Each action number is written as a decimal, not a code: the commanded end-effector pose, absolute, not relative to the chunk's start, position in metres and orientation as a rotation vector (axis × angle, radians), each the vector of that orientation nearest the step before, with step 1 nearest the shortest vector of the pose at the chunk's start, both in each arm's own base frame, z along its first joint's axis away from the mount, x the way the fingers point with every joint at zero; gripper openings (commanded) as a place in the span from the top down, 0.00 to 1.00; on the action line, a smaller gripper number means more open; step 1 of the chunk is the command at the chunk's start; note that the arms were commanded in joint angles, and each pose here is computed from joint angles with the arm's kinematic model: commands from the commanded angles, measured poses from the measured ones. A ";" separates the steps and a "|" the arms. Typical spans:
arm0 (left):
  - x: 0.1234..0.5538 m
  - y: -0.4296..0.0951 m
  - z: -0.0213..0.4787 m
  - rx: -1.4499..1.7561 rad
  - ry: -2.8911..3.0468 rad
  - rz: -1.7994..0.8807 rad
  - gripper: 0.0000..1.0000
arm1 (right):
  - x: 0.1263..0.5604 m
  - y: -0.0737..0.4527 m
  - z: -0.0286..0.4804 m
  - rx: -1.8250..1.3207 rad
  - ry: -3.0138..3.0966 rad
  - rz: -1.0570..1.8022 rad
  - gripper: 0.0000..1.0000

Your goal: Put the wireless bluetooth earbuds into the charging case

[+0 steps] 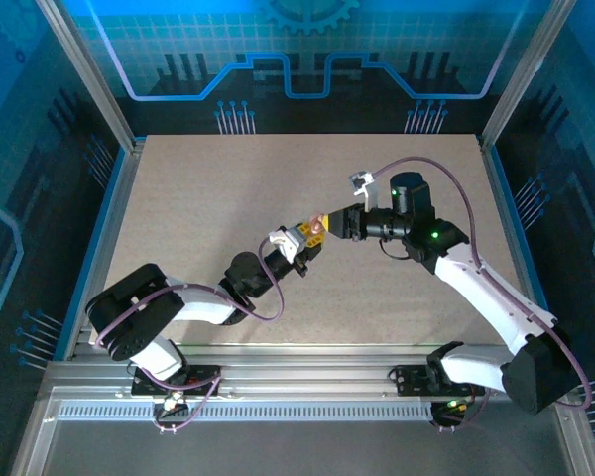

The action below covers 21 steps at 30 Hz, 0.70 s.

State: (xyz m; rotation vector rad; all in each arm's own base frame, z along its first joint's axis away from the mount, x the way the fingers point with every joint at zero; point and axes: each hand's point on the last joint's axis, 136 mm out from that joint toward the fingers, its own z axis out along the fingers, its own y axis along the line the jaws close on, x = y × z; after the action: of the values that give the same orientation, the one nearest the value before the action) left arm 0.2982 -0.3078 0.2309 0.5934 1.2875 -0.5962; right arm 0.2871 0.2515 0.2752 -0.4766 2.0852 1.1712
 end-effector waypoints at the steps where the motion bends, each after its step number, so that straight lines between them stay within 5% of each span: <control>1: 0.294 -0.306 0.248 0.588 1.222 -0.602 0.83 | 0.293 0.251 0.287 -0.473 2.063 1.179 0.65; 21: 0.293 -0.306 0.248 0.591 1.222 -0.604 0.83 | 0.300 0.258 0.286 -0.493 2.057 1.213 0.65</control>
State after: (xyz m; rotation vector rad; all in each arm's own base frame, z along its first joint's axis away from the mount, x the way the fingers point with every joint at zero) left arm 0.2981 -0.3079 0.2310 0.5938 1.2869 -0.5962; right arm 0.2950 0.2565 0.2702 -0.4775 2.1024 1.1893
